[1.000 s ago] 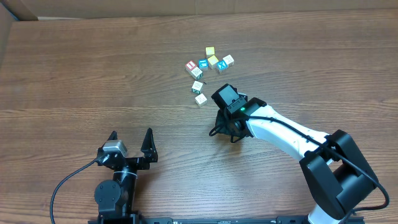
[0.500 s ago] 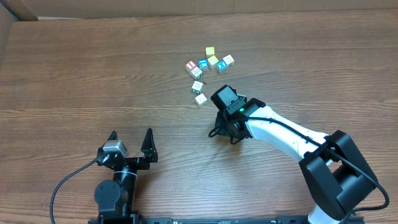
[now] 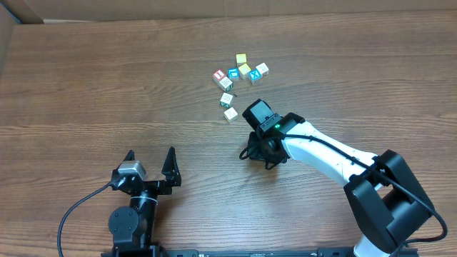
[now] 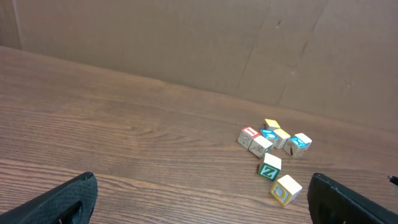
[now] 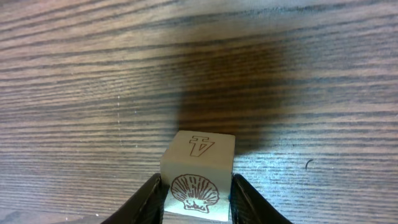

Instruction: Flip 3 blocks

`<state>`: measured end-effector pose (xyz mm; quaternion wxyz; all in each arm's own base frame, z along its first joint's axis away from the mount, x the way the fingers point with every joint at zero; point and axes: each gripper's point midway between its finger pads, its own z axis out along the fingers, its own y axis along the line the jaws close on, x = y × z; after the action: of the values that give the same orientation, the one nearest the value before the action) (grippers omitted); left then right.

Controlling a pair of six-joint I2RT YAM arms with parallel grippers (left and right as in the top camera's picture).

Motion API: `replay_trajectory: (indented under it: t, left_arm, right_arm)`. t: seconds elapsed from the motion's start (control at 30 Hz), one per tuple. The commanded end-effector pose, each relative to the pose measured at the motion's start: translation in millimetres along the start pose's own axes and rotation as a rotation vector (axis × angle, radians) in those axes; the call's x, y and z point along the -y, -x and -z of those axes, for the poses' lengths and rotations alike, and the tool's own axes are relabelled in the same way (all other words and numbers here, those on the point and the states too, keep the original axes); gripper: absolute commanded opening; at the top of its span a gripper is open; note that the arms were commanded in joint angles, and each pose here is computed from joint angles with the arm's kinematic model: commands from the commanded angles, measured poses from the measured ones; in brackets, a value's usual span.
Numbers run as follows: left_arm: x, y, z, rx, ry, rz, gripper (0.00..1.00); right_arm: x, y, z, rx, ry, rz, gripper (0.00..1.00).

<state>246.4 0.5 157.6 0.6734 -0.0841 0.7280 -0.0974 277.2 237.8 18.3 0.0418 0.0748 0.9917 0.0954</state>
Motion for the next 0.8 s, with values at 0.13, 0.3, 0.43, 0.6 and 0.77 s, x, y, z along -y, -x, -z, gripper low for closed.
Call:
replay_trajectory:
  t: [0.13, 0.3, 0.43, 0.6, 0.77]
  left_arm:
    - [1, -1, 0, 0.002, -0.004, -0.021, 1.00]
    - [1, -1, 0, 0.002, -0.004, -0.021, 1.00]
    - [1, -1, 0, 0.002, -0.004, -0.021, 1.00]
    - [1, -1, 0, 0.002, -0.004, -0.021, 1.00]
    - [1, -1, 0, 0.002, -0.004, -0.021, 1.00]
  right_arm:
    - [-4, -10, -3, -0.036, 0.019, 0.062, 0.35]
    - [-3, -10, -3, -0.036, 0.019, 0.061, 0.35]
    - [-3, -10, -3, -0.036, 0.018, 0.061, 0.36]
    - [-4, -10, -3, -0.039, 0.020, 0.061, 0.60]
    - [-11, 4, 9, -0.016, 0.043, 0.105, 0.72]
